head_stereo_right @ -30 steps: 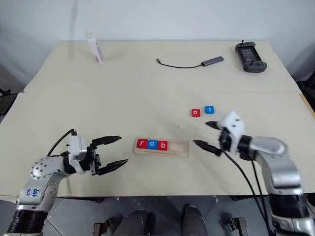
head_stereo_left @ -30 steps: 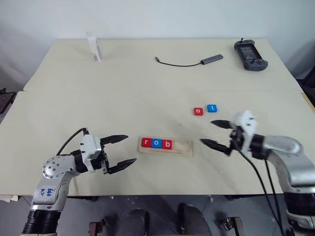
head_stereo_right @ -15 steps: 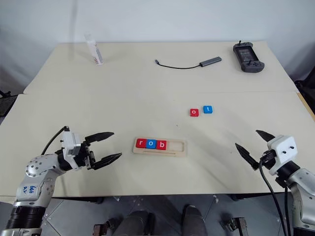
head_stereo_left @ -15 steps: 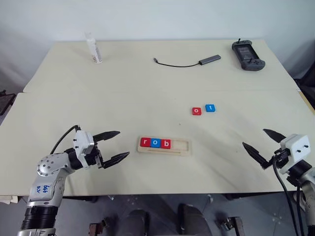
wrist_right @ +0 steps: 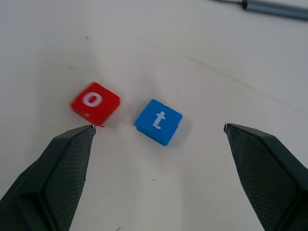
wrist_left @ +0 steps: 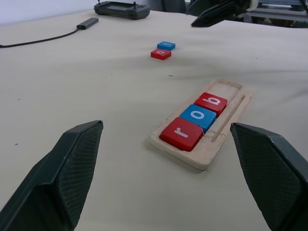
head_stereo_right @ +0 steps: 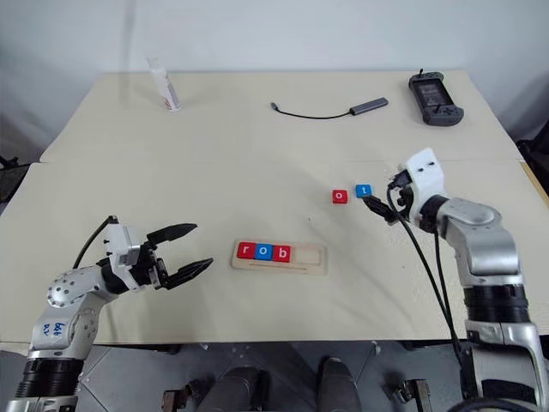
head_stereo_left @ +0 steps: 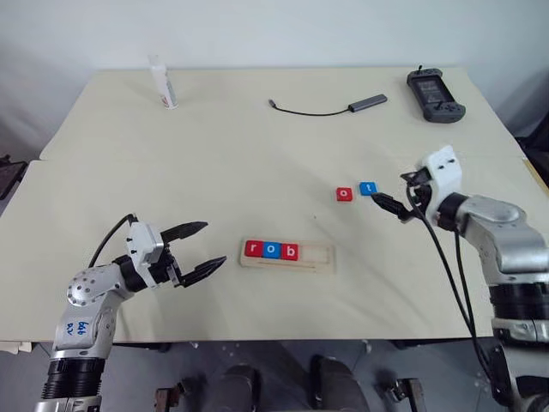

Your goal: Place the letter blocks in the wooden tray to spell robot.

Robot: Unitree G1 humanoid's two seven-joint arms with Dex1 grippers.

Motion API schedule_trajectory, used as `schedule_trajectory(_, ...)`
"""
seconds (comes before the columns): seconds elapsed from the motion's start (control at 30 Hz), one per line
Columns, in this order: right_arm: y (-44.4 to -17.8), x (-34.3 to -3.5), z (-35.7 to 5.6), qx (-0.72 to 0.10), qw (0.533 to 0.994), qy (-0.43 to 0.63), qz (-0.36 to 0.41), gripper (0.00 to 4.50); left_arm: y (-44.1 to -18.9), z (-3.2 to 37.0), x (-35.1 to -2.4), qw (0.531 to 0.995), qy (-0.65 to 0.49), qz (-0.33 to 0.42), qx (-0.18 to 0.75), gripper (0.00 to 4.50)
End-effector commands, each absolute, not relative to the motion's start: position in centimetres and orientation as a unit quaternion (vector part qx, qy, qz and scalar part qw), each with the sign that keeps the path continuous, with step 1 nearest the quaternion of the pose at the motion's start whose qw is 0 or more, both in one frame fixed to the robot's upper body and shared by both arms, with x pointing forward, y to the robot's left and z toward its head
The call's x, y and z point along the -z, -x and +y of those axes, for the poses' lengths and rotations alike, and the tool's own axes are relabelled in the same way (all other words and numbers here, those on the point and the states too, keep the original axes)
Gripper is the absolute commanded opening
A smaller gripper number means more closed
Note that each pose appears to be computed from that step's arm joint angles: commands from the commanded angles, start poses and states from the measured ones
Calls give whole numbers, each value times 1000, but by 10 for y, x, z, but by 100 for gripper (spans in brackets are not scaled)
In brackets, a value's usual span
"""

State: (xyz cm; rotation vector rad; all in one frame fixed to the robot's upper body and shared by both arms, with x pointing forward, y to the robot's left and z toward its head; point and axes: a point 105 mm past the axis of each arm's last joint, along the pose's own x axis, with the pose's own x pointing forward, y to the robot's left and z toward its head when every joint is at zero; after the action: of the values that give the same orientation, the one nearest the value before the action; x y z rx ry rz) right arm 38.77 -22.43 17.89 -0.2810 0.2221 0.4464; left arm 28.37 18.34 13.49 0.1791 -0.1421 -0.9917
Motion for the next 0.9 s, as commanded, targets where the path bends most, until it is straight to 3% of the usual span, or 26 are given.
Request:
schedule_trajectory(0.03,-394,-187,-211,-229,957,133,115,449,-281,180,-149,873,-103,-105,466,450)
schedule_trajectory(0.5,-394,-193,-171,-245,957,95,126,449,-280,176,-153,876,-93,-101,463,450)
schedule_trajectory(0.9,-410,-160,-150,-185,967,68,159,449,-279,172,-154,873,-99,-101,466,450)
